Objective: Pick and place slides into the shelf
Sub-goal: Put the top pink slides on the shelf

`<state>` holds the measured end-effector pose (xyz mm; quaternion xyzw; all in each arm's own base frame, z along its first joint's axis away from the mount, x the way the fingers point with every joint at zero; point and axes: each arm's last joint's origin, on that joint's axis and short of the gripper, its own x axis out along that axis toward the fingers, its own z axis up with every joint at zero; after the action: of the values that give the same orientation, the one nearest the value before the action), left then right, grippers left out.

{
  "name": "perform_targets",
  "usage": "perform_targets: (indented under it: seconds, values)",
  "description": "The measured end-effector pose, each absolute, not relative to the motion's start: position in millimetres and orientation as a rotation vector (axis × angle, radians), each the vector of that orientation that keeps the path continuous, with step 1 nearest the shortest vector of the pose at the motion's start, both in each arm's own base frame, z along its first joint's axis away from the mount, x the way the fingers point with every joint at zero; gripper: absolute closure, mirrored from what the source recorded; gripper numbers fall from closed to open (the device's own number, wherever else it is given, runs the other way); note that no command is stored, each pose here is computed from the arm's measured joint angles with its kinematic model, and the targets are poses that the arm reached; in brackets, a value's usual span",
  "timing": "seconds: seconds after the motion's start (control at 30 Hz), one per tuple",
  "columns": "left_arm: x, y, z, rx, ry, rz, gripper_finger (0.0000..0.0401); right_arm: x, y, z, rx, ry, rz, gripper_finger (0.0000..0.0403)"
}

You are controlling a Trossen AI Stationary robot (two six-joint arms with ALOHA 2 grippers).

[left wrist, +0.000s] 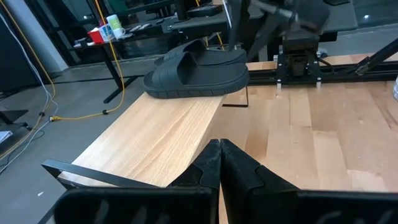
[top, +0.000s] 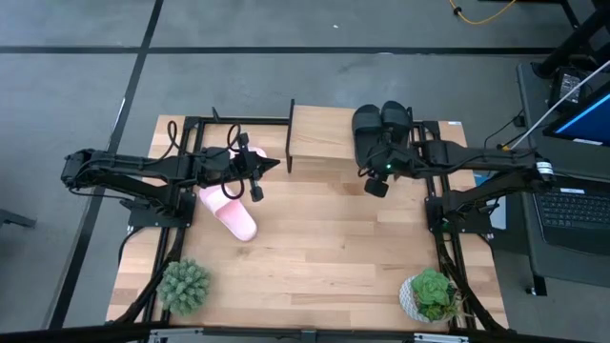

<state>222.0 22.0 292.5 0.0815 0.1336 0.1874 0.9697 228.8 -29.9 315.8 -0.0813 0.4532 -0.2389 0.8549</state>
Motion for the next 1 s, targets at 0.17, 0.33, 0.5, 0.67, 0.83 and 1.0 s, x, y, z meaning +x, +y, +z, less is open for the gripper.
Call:
perform_targets:
  seconds: [0.17,0.33,0.5,0.67,0.83,1.0]
  values:
    - [221.9,22.1,292.5,0.170,0.271,0.379,0.0401,231.2,-28.0,338.7,-0.114,0.879,-0.443,0.0233]
    - [216.1,21.7,294.1,0.187,0.285,0.376,0.0401,232.6,-27.6,340.3,-0.096,0.853,-0.451,0.0304]
    - [199.7,21.3,299.5,0.180,0.300,0.392,0.0401,238.8,-22.3,336.9,-0.101,0.796,-0.428,0.0388]
    - [182.9,20.4,302.3,0.176,0.332,0.391,0.0401,247.7,-11.6,323.4,-0.133,0.722,-0.375,0.0397]
    - [172.8,19.8,295.0,0.197,0.437,0.380,0.0401,255.7,0.7,302.9,-0.143,0.636,-0.329,0.0393]
    - [169.1,19.7,288.7,0.208,0.513,0.372,0.0401,259.6,14.8,284.8,-0.142,0.548,-0.278,0.0397]
